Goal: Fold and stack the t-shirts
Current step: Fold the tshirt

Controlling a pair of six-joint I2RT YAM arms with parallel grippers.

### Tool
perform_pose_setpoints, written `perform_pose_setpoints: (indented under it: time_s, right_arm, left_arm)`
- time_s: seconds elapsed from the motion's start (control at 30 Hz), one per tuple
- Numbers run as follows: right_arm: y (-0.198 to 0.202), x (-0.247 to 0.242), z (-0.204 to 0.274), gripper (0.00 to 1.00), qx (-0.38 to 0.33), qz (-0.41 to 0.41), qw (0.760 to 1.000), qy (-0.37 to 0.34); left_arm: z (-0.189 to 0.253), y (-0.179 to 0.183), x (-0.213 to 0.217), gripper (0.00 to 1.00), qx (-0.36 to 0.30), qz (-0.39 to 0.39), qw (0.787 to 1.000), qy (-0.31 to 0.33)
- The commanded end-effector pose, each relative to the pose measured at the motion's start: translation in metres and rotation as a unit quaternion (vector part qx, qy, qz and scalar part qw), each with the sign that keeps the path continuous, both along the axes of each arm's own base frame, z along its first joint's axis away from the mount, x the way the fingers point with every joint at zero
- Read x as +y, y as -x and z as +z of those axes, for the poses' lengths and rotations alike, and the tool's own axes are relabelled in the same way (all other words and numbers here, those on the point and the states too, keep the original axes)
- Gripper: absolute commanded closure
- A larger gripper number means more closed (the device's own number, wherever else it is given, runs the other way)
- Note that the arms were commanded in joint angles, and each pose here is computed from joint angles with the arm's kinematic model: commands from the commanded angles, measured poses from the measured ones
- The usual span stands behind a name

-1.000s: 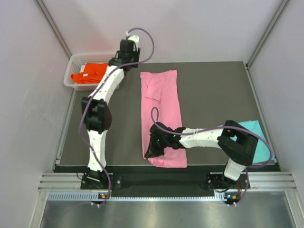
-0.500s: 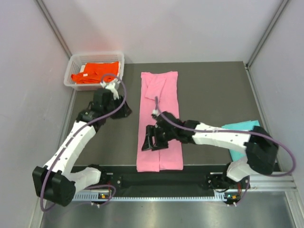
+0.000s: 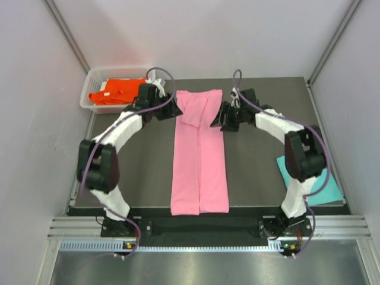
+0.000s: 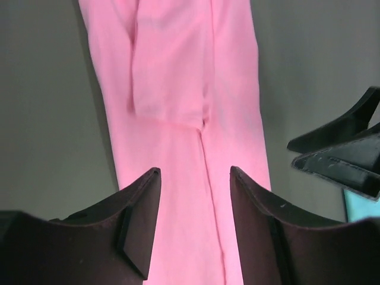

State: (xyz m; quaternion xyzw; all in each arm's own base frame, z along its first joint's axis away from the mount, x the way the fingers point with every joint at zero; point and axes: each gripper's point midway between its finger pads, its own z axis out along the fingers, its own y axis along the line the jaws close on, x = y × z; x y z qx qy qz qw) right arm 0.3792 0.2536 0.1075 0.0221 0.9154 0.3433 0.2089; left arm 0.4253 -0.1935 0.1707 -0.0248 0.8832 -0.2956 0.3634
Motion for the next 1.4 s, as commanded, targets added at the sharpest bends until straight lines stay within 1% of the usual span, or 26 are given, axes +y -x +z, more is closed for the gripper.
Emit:
perform_pose_setpoints:
  time_s: [0.0, 0.03, 0.07, 0.1, 0.13, 0.17, 0.2, 0.23, 0.27, 0.33, 0.37, 0.4, 0.5, 0.57, 0.6, 0.7, 0.77, 0.8, 0.87, 0.9, 0.97, 1.0, 1.03, 1.1, 1.13, 1.37]
  right_arm:
    - [-0.080, -0.019, 0.017, 0.39, -0.072, 0.011, 0.997, -0.040]
    - [-0.106, -0.020, 0.034, 0.38, -0.098, 0.007, 0.994, -0.051]
    - [-0.120, -0.021, 0.010, 0.36, -0.080, 0.006, 0.995, -0.053]
    - [-0.133, -0.023, 0.010, 0.35, -0.088, 0.005, 0.994, -0.060]
    - [-0.157, -0.027, 0.025, 0.34, -0.118, -0.001, 0.991, -0.060]
    - [-0.168, -0.026, -0.001, 0.32, -0.101, -0.002, 0.993, -0.055]
    - [-0.175, -0.028, -0.007, 0.32, -0.097, -0.001, 0.994, -0.053]
    - [-0.194, -0.025, 0.008, 0.31, -0.123, -0.002, 0.991, -0.053]
    - [-0.201, -0.026, -0.015, 0.30, -0.108, -0.007, 0.993, -0.050]
    - [-0.220, -0.027, -0.013, 0.29, -0.124, -0.021, 0.990, -0.059]
    - [-0.225, -0.028, -0.023, 0.29, -0.121, -0.030, 0.990, -0.061]
    - [-0.234, -0.030, -0.023, 0.29, -0.138, -0.039, 0.988, -0.063]
    - [-0.246, -0.033, -0.035, 0.31, -0.134, -0.064, 0.986, -0.077]
    - [-0.253, -0.034, -0.050, 0.35, -0.129, -0.074, 0.986, -0.072]
    - [-0.255, -0.033, -0.051, 0.35, -0.125, -0.079, 0.986, -0.077]
    - [-0.268, -0.032, -0.057, 0.42, -0.124, -0.098, 0.984, -0.085]
    - [-0.274, -0.034, -0.068, 0.46, -0.123, -0.109, 0.983, -0.083]
    - [-0.276, -0.036, -0.070, 0.48, -0.119, -0.119, 0.982, -0.086]
    - [-0.281, -0.034, -0.069, 0.51, -0.127, -0.125, 0.980, -0.093]
    - [-0.282, -0.035, -0.071, 0.53, -0.124, -0.131, 0.979, -0.097]
    - [-0.287, -0.034, -0.073, 0.68, -0.129, -0.136, 0.977, -0.105]
    - [-0.289, -0.034, -0.074, 0.75, -0.127, -0.141, 0.976, -0.111]
    - [-0.292, -0.035, -0.078, 0.90, -0.128, -0.146, 0.975, -0.112]
    - [-0.300, -0.034, -0.071, 1.00, -0.135, -0.156, 0.971, -0.124]
    - [-0.306, -0.035, -0.071, 1.00, -0.147, -0.164, 0.967, -0.127]
    - [-0.330, -0.050, -0.044, 1.00, -0.189, -0.207, 0.949, -0.146]
  left_arm:
    - [-0.011, -0.069, -0.005, 0.45, -0.029, -0.033, 0.999, 0.000]
    - [-0.017, -0.082, -0.004, 0.45, -0.030, -0.032, 0.999, -0.007]
    - [-0.024, -0.095, -0.002, 0.44, -0.036, -0.033, 0.999, -0.022]
    - [-0.013, -0.115, -0.002, 0.43, -0.061, -0.027, 0.997, -0.028]
    - [-0.043, -0.129, 0.001, 0.42, -0.046, -0.019, 0.998, -0.044]
    - [-0.050, -0.139, 0.001, 0.42, -0.050, -0.016, 0.997, -0.049]
    - [-0.059, -0.155, 0.003, 0.41, -0.054, -0.010, 0.997, -0.051]
    - [-0.064, -0.164, 0.006, 0.40, -0.060, 0.002, 0.996, -0.059]
    - [-0.068, -0.171, 0.008, 0.40, -0.066, 0.006, 0.996, -0.061]
    - [-0.075, -0.186, 0.007, 0.38, -0.086, 0.017, 0.994, -0.060]
    - [-0.078, -0.190, 0.007, 0.37, -0.090, 0.020, 0.994, -0.060]
    - [-0.087, -0.196, 0.008, 0.37, -0.090, 0.024, 0.994, -0.062]
    - [-0.106, -0.212, 0.012, 0.37, -0.090, 0.041, 0.993, -0.061]
    - [-0.108, -0.221, 0.021, 0.37, -0.089, 0.069, 0.992, -0.048]
    - [-0.113, -0.225, 0.022, 0.37, -0.092, 0.075, 0.992, -0.039]
    - [-0.121, -0.235, 0.023, 0.38, -0.089, 0.087, 0.992, 0.008]
    - [-0.117, -0.243, 0.023, 0.41, -0.088, 0.092, 0.991, 0.037]
    - [-0.128, -0.244, 0.023, 0.43, -0.078, 0.091, 0.992, 0.044]
    - [-0.132, -0.249, 0.023, 0.46, -0.071, 0.095, 0.991, 0.070]
    - [-0.130, -0.252, 0.022, 0.51, -0.076, 0.091, 0.989, 0.083]
    - [-0.123, -0.258, 0.020, 0.61, -0.081, 0.095, 0.987, 0.105]
    - [-0.131, -0.260, 0.019, 0.68, -0.079, 0.095, 0.987, 0.106]
    - [-0.130, -0.263, 0.018, 0.87, -0.080, 0.095, 0.986, 0.110]
    - [-0.128, -0.272, 0.016, 0.97, -0.092, 0.095, 0.984, 0.119]
    - [-0.126, -0.277, 0.014, 1.00, -0.099, 0.095, 0.983, 0.122]
    - [-0.096, -0.297, 0.028, 1.00, -0.154, 0.135, 0.974, 0.097]
